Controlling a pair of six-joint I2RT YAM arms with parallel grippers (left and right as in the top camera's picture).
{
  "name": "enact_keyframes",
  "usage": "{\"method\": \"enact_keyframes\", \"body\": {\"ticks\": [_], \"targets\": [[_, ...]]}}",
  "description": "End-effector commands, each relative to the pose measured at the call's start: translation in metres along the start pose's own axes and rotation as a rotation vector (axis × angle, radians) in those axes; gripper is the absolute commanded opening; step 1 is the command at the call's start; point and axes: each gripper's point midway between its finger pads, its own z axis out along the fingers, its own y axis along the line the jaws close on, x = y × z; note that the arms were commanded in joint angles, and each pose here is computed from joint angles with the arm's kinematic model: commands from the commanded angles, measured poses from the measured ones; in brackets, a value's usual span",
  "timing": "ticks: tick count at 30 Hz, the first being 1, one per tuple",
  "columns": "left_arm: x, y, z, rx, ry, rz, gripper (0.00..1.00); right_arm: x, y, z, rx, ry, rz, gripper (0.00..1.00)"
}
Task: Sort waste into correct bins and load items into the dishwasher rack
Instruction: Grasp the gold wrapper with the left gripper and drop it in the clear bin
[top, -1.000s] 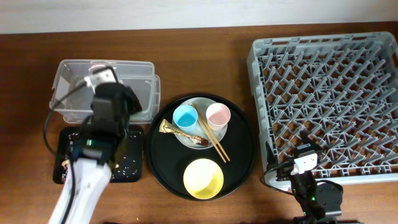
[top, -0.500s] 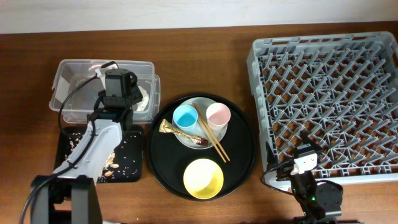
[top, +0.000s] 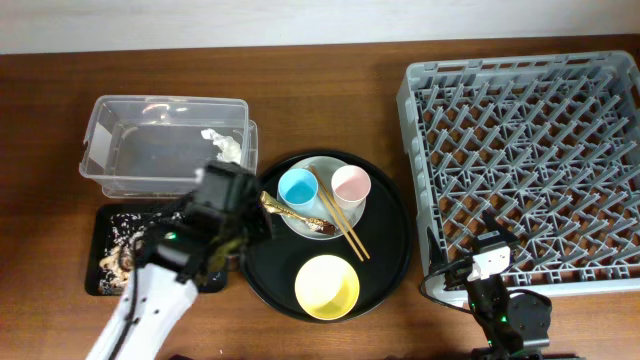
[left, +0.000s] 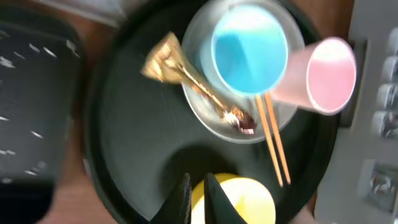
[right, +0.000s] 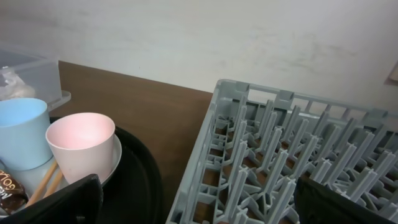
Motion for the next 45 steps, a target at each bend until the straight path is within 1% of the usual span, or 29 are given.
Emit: {"method": "enact_keyframes", "body": {"ticks": [1,2,4,7,9,10,14,18,21,30,33,35,39,43,44,45], "targets": [[0.030,-0.014,0.028,-0.032,0.117,-0.057,0.18,0.003,-0.002,0.000,0.010,0.005,0.009,0.99],[0.032,-0.016,0.034,-0.039,0.125,-0.054,0.23,0.003,-0.002,0.000,0.010,0.005,0.009,0.99],[0.032,-0.022,0.057,-0.065,0.123,-0.029,0.29,0.003,-0.002,0.000,0.010,0.005,0.009,0.99],[0.026,-0.023,0.088,-0.105,0.102,-0.115,0.32,0.003,-0.002,0.000,0.010,0.005,0.009,0.99],[0.031,-0.017,0.105,-0.147,0.126,-0.198,0.33,0.003,-0.002,0.000,0.010,0.005,0.009,0.99],[0.033,-0.015,0.113,-0.161,0.133,-0.207,0.34,0.003,-0.002,0.000,0.010,0.005,0.009,0.99],[0.020,-0.027,0.126,-0.112,0.083,-0.209,0.34,0.003,-0.002,0.000,0.010,0.005,0.009,0.99],[0.016,-0.020,0.127,-0.145,0.055,-0.205,0.34,0.003,-0.002,0.000,0.010,0.005,0.009,0.99],[0.020,-0.015,0.135,-0.169,0.069,-0.204,0.34,0.003,-0.002,0.000,0.010,0.005,0.009,0.99],[0.017,-0.020,0.142,-0.152,0.061,-0.205,0.33,0.003,-0.002,0.000,0.010,0.005,0.009,0.99],[0.024,-0.028,0.143,-0.126,0.080,-0.191,0.33,0.003,-0.002,0.000,0.010,0.005,0.009,0.99],[0.034,-0.036,0.143,-0.120,0.090,-0.156,0.33,0.003,-0.002,0.000,0.010,0.005,0.009,0.99],[0.040,-0.038,0.147,-0.160,0.051,-0.102,0.34,0.003,-0.002,0.000,0.010,0.005,0.009,0.99],[0.047,-0.035,0.166,-0.182,0.066,-0.094,0.34,0.003,-0.002,0.000,0.010,0.005,0.009,0.99],[0.047,-0.035,0.168,-0.181,0.066,-0.094,0.33,0.003,-0.002,0.000,0.010,0.005,0.009,0.99],[0.047,-0.036,0.168,-0.177,0.065,-0.093,0.28,0.003,-0.002,0.000,0.010,0.005,0.009,0.99]]}}
